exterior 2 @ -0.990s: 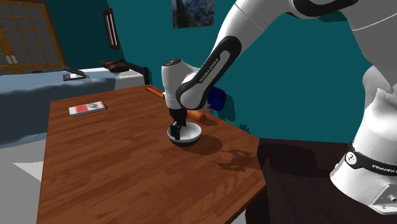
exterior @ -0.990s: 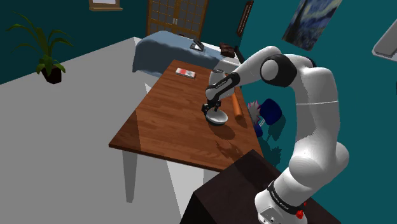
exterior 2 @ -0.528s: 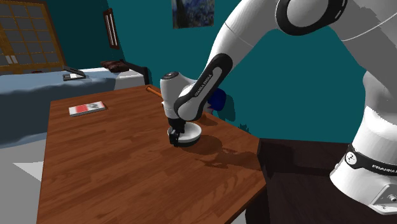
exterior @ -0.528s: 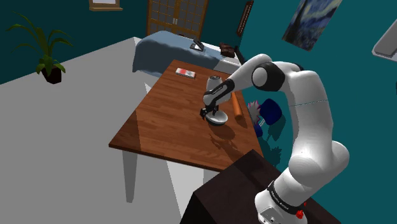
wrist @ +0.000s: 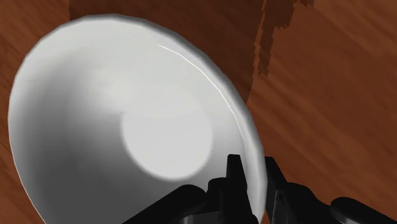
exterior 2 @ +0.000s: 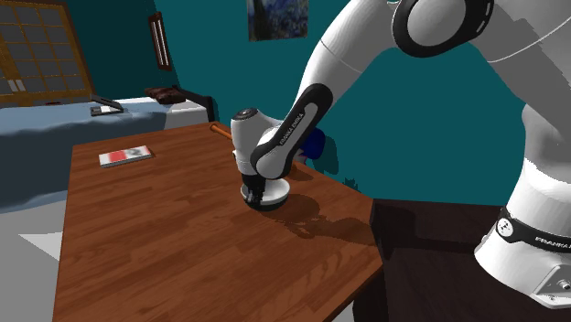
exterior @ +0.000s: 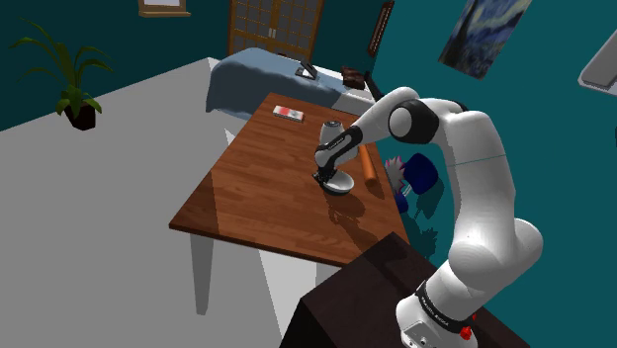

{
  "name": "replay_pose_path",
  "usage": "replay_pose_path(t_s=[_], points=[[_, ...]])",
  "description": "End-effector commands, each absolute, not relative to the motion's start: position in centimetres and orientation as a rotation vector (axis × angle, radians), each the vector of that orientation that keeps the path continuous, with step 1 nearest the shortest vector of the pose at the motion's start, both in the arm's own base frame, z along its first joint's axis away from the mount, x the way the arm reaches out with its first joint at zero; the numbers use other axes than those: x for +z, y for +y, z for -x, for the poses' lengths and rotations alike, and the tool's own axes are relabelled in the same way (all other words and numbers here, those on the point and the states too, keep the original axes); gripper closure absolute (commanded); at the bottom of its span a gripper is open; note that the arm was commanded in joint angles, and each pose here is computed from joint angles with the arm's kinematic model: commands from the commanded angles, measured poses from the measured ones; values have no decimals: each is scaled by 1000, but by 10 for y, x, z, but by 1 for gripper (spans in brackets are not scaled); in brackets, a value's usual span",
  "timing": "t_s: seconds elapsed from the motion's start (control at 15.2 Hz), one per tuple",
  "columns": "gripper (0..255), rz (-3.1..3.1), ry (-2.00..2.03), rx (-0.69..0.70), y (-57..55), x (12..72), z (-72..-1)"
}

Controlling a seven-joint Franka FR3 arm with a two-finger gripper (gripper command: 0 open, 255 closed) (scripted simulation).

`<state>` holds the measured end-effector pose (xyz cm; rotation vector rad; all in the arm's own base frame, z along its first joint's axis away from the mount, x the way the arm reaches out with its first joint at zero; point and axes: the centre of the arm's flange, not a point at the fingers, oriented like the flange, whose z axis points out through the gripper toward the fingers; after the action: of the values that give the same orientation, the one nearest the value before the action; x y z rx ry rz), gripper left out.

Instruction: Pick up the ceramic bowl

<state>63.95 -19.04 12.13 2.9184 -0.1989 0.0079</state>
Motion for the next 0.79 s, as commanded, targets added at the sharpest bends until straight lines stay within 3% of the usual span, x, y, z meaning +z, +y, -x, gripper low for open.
replay_pose_path(t_s=[0.0, 0.73], points=[[255, -2918, -199, 8, -191, 121, -639], [255, -2918, -199, 8, -191, 153, -640]])
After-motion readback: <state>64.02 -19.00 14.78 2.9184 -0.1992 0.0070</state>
